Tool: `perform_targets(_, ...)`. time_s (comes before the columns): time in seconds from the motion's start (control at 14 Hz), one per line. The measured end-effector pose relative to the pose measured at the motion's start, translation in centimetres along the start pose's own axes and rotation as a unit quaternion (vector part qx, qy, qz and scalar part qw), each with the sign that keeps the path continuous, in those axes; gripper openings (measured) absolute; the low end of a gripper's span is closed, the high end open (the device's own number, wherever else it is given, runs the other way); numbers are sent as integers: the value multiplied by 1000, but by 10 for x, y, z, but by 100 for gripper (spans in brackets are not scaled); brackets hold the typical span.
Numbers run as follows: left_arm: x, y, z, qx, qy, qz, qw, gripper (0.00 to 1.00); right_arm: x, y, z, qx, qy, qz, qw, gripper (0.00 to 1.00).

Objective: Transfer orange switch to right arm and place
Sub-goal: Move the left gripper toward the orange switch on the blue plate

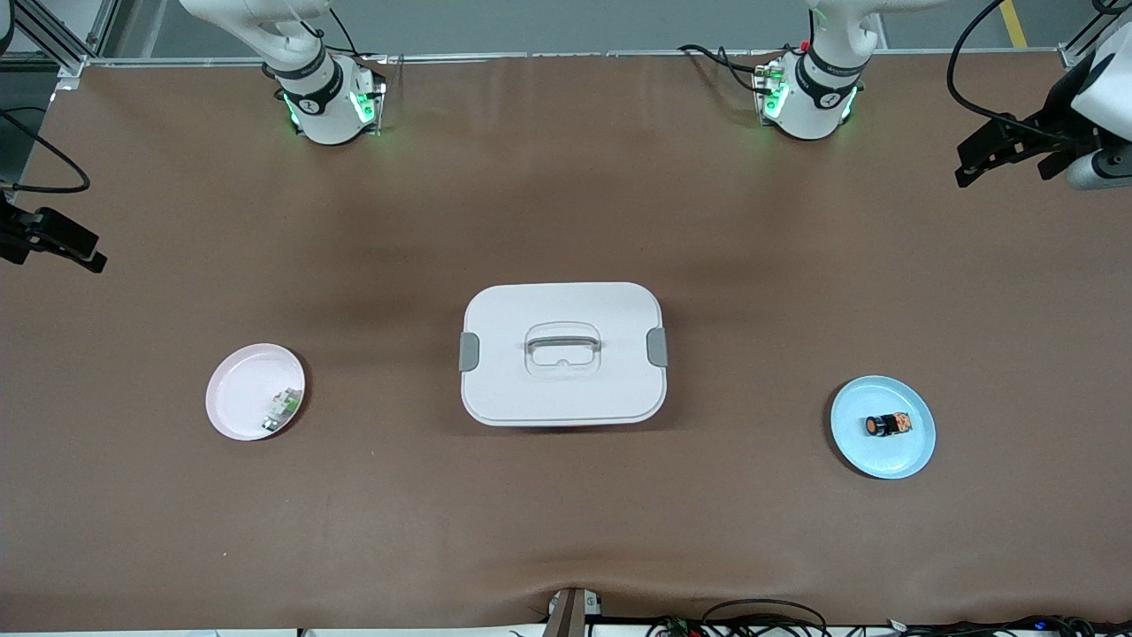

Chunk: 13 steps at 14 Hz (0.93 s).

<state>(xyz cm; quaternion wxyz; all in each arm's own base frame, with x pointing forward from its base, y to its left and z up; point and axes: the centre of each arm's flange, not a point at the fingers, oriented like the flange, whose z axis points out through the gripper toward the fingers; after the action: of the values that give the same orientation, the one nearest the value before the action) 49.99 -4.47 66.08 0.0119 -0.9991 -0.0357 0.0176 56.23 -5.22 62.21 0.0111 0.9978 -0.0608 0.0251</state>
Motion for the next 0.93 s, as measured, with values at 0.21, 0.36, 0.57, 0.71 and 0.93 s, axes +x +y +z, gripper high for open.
perform_targets(0.21, 0, 0, -3, 0, 3, 0, 1000, 100, 0, 0, 0, 0, 0, 0, 1000, 100)
perform_targets(0.36, 2, -2, -3, 1, 4, -2, 1000, 100, 0, 0, 0, 0, 0, 0, 1000, 100)
perform_targets(0.57, 18, -8, 19, 11, -17, -7, 1000, 100, 0, 0, 0, 0, 0, 0, 1000, 100)
perform_targets(0.71, 38, -19, 48, 13, -44, -18, 999, 100, 0, 0, 0, 0, 0, 0, 1000, 100)
perform_targets(0.93, 71, -37, 95, 7, -43, -33, 999, 100, 0, 0, 0, 0, 0, 0, 1000, 100)
